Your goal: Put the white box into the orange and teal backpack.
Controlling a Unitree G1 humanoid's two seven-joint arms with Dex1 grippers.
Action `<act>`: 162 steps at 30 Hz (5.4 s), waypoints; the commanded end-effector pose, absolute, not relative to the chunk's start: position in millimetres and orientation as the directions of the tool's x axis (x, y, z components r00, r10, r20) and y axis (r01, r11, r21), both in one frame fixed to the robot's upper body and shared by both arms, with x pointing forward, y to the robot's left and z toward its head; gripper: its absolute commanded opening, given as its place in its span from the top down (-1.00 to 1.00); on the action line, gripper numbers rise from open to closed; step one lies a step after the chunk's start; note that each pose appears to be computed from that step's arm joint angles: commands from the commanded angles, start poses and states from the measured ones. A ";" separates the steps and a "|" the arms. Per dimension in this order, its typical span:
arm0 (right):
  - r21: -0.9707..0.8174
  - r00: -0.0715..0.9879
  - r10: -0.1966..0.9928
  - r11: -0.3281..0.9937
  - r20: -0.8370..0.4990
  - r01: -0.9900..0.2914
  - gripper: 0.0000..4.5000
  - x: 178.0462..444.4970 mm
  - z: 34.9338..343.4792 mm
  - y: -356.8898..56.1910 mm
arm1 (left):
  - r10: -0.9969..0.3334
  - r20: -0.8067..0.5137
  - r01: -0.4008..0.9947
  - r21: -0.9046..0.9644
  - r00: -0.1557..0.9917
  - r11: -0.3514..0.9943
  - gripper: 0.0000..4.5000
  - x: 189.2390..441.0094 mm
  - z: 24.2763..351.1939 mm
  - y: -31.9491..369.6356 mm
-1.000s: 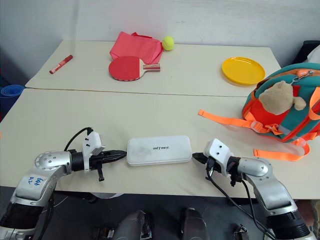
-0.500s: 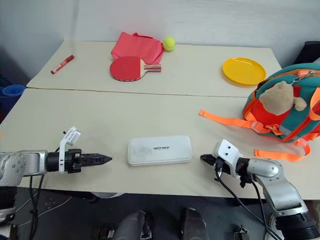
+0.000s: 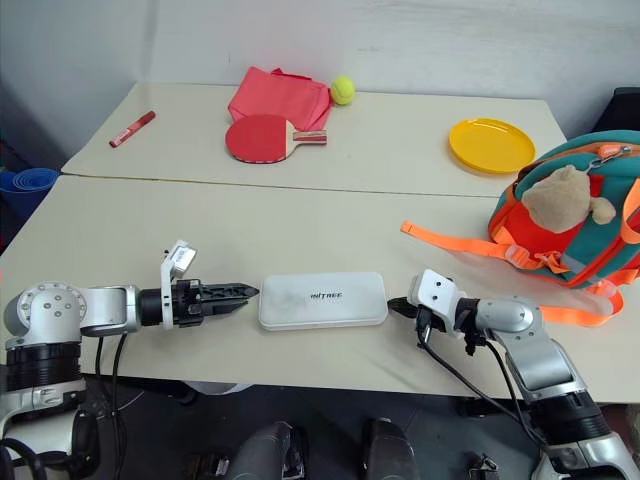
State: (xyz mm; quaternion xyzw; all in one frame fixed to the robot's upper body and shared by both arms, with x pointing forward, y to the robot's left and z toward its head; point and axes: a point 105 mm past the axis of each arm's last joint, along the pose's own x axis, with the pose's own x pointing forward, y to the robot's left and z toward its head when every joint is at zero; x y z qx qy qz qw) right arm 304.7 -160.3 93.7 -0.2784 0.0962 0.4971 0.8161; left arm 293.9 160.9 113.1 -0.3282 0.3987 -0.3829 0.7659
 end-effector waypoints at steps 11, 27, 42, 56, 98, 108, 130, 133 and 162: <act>-0.344 0.422 0.820 0.297 -0.385 -0.891 1.00 298.9 95.5 -131.6 | -0.918 -0.297 0.218 -0.909 0.263 0.356 -0.71 289.0 102.3 111.0; -0.223 0.600 0.752 0.557 -0.273 -0.800 0.84 259.0 107.6 -182.4 | -0.953 -0.064 0.475 -0.856 0.295 0.205 0.41 292.6 159.8 103.5; -0.193 0.992 0.119 0.974 -0.034 -0.123 -0.98 168.4 147.5 -339.5 | -0.989 0.136 0.978 -0.204 0.064 0.035 0.41 265.7 177.1 114.0; -0.188 0.933 0.357 0.920 0.042 -0.344 -0.59 268.4 206.5 -364.8 | -0.999 0.036 0.977 -0.215 0.004 -0.004 0.41 261.6 154.8 126.9; 0.203 0.457 0.888 0.458 -0.056 -0.865 0.99 207.7 198.8 -178.6 | -0.917 0.165 0.898 -0.323 0.363 0.297 0.41 276.5 201.2 207.7; 0.107 0.514 0.842 0.533 -0.162 -0.839 0.99 227.5 202.5 -221.4 | -0.930 0.269 0.954 -0.234 0.251 0.190 0.41 267.1 232.1 165.8; 0.215 0.490 0.855 0.517 -0.171 -0.828 0.99 208.1 184.4 -207.7 | -0.941 0.324 0.991 -0.116 0.101 0.066 0.41 288.2 256.8 140.2; 0.222 0.492 0.853 0.521 -0.176 -0.824 0.99 206.2 182.9 -208.4 | -0.934 0.341 0.992 -0.099 0.108 0.078 0.41 295.4 258.5 137.9; 0.226 0.480 0.863 0.505 -0.160 -0.833 0.99 208.5 193.3 -205.6 | -0.974 -0.218 0.955 0.296 0.067 0.000 0.41 332.5 227.6 58.5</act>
